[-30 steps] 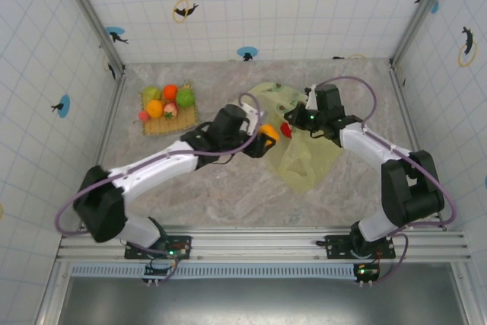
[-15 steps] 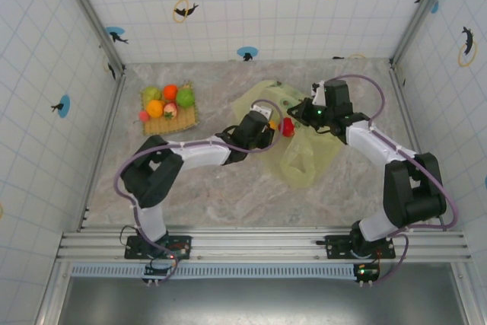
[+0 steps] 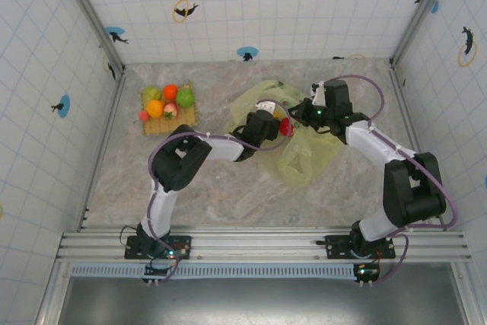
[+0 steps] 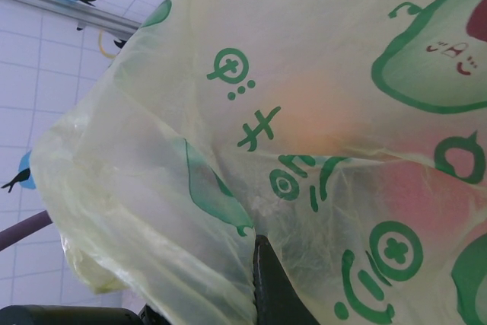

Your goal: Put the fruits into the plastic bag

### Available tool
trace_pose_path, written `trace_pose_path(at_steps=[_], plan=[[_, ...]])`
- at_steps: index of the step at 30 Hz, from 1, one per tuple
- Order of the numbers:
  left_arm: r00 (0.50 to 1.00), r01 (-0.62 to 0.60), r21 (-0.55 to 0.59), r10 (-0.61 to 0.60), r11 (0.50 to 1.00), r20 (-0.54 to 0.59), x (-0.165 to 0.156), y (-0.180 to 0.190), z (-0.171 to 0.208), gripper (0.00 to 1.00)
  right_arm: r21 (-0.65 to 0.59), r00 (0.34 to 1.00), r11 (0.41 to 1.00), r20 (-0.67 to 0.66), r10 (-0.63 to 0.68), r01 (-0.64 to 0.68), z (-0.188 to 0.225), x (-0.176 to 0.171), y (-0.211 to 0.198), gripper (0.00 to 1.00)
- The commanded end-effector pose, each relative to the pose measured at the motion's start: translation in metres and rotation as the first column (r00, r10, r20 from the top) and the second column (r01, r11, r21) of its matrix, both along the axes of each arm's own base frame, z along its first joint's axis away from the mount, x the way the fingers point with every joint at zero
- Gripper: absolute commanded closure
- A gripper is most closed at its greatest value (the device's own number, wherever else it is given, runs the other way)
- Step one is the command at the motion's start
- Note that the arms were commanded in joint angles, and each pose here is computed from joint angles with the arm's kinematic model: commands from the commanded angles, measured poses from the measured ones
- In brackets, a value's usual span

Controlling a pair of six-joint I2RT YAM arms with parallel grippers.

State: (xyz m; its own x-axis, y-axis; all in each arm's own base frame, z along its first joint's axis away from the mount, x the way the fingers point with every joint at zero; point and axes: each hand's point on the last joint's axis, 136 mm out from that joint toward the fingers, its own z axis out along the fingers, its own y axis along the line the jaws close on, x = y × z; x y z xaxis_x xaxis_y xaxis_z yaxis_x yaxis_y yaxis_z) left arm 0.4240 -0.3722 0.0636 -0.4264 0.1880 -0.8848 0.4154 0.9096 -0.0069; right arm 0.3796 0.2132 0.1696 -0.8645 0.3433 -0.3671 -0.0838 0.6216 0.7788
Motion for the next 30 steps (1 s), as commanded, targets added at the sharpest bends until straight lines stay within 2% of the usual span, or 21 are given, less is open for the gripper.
trace_pose_path(at_steps=[1, 8, 14, 19, 24, 30], plan=[[0.999, 0.03, -0.061, -0.027, 0.998, 0.046, 0.007, -0.011, 0.017, 0.21, -0.011, 1.0, 1.0, 0.012, 0.01, -0.01, 0.001, 0.003, 0.0, 1.0], [0.997, 0.071, -0.097, -0.069, 0.993, 0.031, -0.01, -0.005, 0.035, 0.16, -0.035, 1.0, 0.999, 0.022, 0.002, -0.001, -0.001, 0.001, -0.006, 1.0], [0.98, 0.187, -0.165, -0.195, 0.968, -0.033, -0.051, 0.0, 0.059, 0.16, -0.082, 0.999, 0.996, 0.03, -0.026, 0.028, -0.005, 0.004, -0.018, 1.0], [0.932, 0.314, -0.238, -0.345, 0.919, -0.106, -0.089, -0.005, 0.073, 0.18, -0.087, 1.0, 0.996, 0.02, -0.024, 0.025, -0.013, 0.004, -0.018, 1.0], [0.859, 0.422, -0.288, -0.481, 0.86, -0.177, -0.127, -0.006, 0.076, 0.19, -0.089, 0.999, 0.996, 0.008, -0.031, 0.032, -0.019, 0.005, -0.021, 1.0], [0.746, 0.522, -0.409, -0.633, 0.748, -0.206, -0.176, -0.003, 0.099, 0.19, -0.106, 0.999, 0.994, -0.007, -0.031, 0.03, -0.028, 0.006, -0.024, 1.0]])
